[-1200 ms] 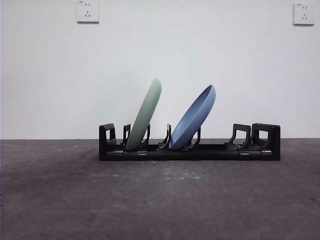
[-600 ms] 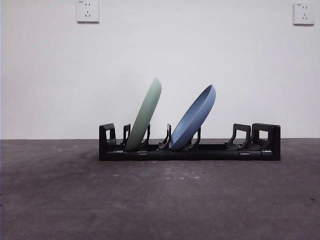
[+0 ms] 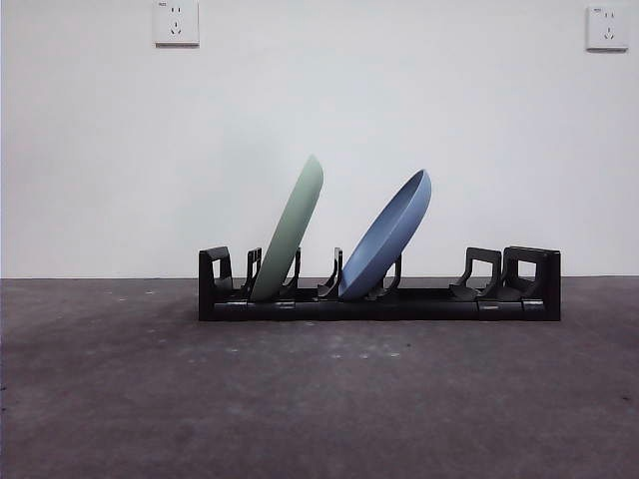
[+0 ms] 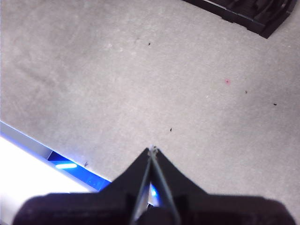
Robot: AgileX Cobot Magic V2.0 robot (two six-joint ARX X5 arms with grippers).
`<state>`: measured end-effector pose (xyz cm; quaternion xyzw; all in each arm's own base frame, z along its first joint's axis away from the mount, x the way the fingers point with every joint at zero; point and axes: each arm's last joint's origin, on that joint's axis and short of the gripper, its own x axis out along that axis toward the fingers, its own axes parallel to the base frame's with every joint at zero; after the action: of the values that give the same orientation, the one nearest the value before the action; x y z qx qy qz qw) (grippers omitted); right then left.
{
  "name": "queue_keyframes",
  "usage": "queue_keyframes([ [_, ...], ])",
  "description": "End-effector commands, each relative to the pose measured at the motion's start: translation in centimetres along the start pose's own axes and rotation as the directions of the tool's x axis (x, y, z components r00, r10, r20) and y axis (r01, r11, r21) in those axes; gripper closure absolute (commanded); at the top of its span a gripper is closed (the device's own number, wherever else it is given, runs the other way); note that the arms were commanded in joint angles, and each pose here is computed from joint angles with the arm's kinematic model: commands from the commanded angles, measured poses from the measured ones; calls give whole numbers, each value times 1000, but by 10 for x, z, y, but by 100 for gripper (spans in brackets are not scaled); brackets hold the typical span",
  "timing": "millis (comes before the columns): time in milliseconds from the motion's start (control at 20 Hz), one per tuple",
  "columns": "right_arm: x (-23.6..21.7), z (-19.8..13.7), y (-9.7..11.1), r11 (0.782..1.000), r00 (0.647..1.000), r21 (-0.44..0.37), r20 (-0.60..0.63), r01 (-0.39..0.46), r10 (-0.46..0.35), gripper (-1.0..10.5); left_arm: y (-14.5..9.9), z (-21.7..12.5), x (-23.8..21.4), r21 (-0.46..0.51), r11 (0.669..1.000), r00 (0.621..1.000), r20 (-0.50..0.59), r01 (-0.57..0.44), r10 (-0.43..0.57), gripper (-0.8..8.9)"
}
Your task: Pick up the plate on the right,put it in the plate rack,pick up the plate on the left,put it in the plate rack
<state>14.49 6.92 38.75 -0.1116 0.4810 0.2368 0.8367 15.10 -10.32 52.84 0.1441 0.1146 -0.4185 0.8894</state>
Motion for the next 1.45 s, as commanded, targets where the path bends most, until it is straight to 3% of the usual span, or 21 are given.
queue_keyframes([
  [50,2,-2,0,1000,1000,9,-30,-2,2,944,11,-13,5,43,999,998,60,2,-5,817],
  [200,3,-2,0,1000,999,9,-32,-2,2,944,29,-50,13,48,994,984,151,-102,94,817],
  [450,4,-1,0,1000,999,10,-35,-2,2,944,24,-136,6,51,957,936,232,-285,266,817],
  [750,4,-1,0,1000,999,10,-36,-2,2,944,3,-232,-12,-11,840,830,148,-542,538,817],
  [850,4,-1,0,1000,999,10,-36,-2,2,944,-6,-256,-12,-26,815,808,118,-579,577,817],
  [1250,4,-1,0,1000,999,10,-36,-2,2,944,-32,-347,6,-169,791,789,97,-587,606,817],
  [1450,4,-1,0,1000,999,10,-36,-2,2,944,-38,-388,17,-290,710,737,23,-641,675,817],
])
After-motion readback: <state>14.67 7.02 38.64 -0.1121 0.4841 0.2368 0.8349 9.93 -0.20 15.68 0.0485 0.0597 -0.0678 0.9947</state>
